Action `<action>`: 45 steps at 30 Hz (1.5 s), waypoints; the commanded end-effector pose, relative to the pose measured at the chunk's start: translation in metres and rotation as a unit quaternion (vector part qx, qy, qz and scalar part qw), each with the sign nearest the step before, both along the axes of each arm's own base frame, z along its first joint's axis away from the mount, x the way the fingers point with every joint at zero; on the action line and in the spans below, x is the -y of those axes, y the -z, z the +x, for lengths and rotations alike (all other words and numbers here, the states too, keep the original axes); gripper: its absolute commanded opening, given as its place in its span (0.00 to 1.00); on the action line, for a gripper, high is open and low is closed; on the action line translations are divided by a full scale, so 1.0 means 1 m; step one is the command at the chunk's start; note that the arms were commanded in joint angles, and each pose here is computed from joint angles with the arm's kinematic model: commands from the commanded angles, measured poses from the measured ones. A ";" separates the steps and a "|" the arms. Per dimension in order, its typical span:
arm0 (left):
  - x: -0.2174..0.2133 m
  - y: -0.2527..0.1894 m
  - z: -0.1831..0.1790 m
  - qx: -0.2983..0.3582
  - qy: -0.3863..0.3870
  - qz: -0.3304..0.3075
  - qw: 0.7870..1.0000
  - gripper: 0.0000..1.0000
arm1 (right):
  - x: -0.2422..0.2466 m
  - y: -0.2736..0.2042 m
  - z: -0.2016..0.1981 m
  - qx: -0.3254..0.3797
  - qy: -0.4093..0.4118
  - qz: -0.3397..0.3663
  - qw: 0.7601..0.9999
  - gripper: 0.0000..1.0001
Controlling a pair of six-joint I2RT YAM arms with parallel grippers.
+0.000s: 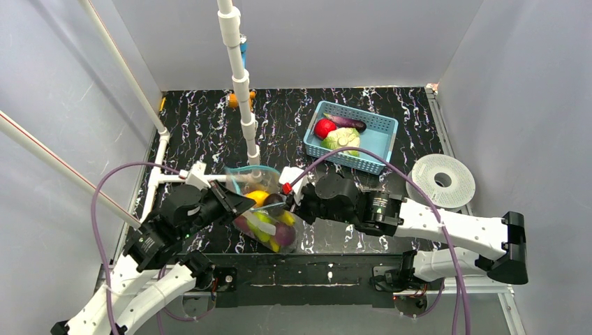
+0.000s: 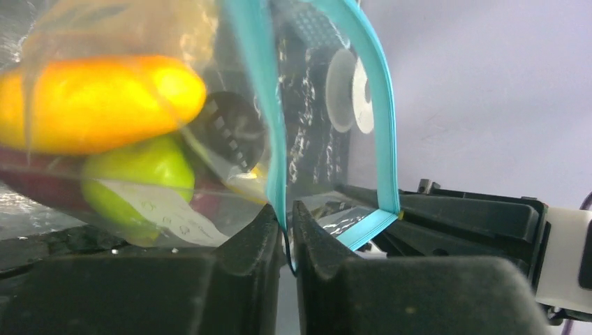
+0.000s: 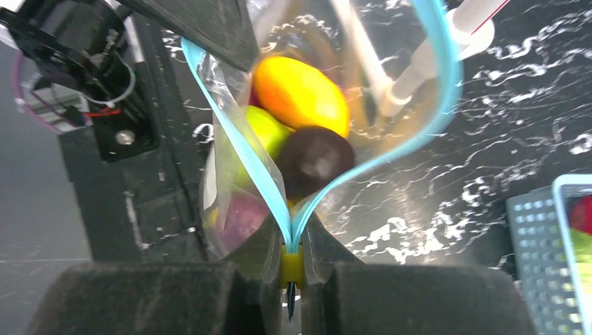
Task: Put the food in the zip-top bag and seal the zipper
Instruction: Zip the zipper food storage bag at the center of the board.
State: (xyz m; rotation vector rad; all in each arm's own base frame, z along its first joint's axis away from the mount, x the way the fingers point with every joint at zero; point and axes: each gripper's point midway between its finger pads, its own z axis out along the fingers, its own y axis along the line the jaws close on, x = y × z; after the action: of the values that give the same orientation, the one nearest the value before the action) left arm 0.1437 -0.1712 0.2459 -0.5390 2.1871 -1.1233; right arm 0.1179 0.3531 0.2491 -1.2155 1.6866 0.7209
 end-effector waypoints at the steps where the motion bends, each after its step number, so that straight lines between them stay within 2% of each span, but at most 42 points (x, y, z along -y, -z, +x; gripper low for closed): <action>1: -0.030 0.004 0.001 0.037 -0.033 0.064 0.997 0.20 | -0.009 -0.041 0.032 0.129 -0.015 0.022 0.991 0.01; 3: -0.032 -0.003 -0.001 0.067 -0.011 0.083 0.994 0.34 | -0.012 -0.032 0.035 0.119 -0.043 0.015 0.992 0.01; 6: -0.035 -0.024 -0.007 0.131 0.037 0.120 0.983 0.50 | -0.014 -0.015 0.033 0.081 -0.089 0.000 0.993 0.01; 9: -0.036 -0.048 -0.013 0.200 0.086 0.151 0.964 0.60 | -0.013 -0.004 0.025 0.079 -0.134 -0.016 0.988 0.01; 11: -0.029 -0.063 -0.018 0.259 0.137 0.165 0.942 0.65 | -0.011 0.000 0.013 0.086 -0.177 -0.017 0.980 0.01; 14: -0.010 -0.087 -0.030 0.372 0.225 0.169 0.884 0.74 | -0.010 -0.003 0.002 0.098 -0.215 0.008 0.972 0.01; 17: 0.008 -0.102 -0.035 0.491 0.285 0.174 0.805 0.85 | -0.007 -0.006 -0.001 0.092 -0.227 0.027 0.969 0.01; 19: 0.020 -0.107 -0.037 0.551 0.317 0.176 0.752 0.90 | -0.005 -0.007 -0.004 0.075 -0.237 0.034 0.968 0.01; 20: 0.027 -0.105 -0.034 0.566 0.332 0.183 0.732 0.91 | -0.004 -0.008 -0.005 0.070 -0.241 0.035 0.967 0.01; 22: 0.039 -0.098 -0.029 0.576 0.365 0.191 0.706 0.93 | -0.003 -0.008 -0.008 0.065 -0.248 0.036 0.966 0.01; 24: 0.050 -0.091 -0.026 0.571 0.401 0.190 0.690 0.97 | -0.001 -0.009 -0.009 0.065 -0.248 0.039 0.966 0.01; 29: 0.068 -0.068 -0.006 0.563 0.421 0.199 0.683 0.98 | 0.004 -0.010 -0.009 0.060 -0.249 0.044 0.966 0.01; 34: 0.077 -0.046 -0.007 0.557 0.453 0.185 0.671 0.98 | 0.005 -0.008 -0.009 0.057 -0.248 0.043 0.966 0.01; 38: 0.082 -0.015 -0.017 0.516 0.499 0.160 0.677 0.95 | 0.007 -0.007 -0.009 0.054 -0.245 0.041 0.967 0.01; 39: 0.082 -0.008 -0.018 0.509 0.503 0.160 0.680 0.90 | 0.008 -0.005 -0.008 0.054 -0.242 0.039 0.968 0.01; 40: 0.076 -0.004 -0.007 0.496 0.477 0.186 0.702 0.71 | 0.010 -0.003 -0.007 0.054 -0.236 0.035 0.970 0.03; 41: 0.070 0.000 0.001 0.474 0.461 0.210 0.720 0.59 | 0.009 -0.004 -0.007 0.052 -0.234 0.038 0.970 0.06; 43: 0.065 0.001 0.000 0.436 0.455 0.212 0.747 0.37 | 0.007 -0.005 -0.007 0.042 -0.229 0.043 0.972 0.12; 45: 0.063 0.004 -0.004 0.416 0.448 0.205 0.764 0.23 | 0.007 -0.006 -0.007 0.032 -0.220 0.049 0.974 0.19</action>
State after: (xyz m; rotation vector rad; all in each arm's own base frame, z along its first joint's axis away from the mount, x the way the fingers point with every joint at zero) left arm 0.1406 -0.2428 0.2401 1.2286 1.6023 -0.9483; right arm 0.1101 0.3452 0.2384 -1.6148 1.3427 0.9799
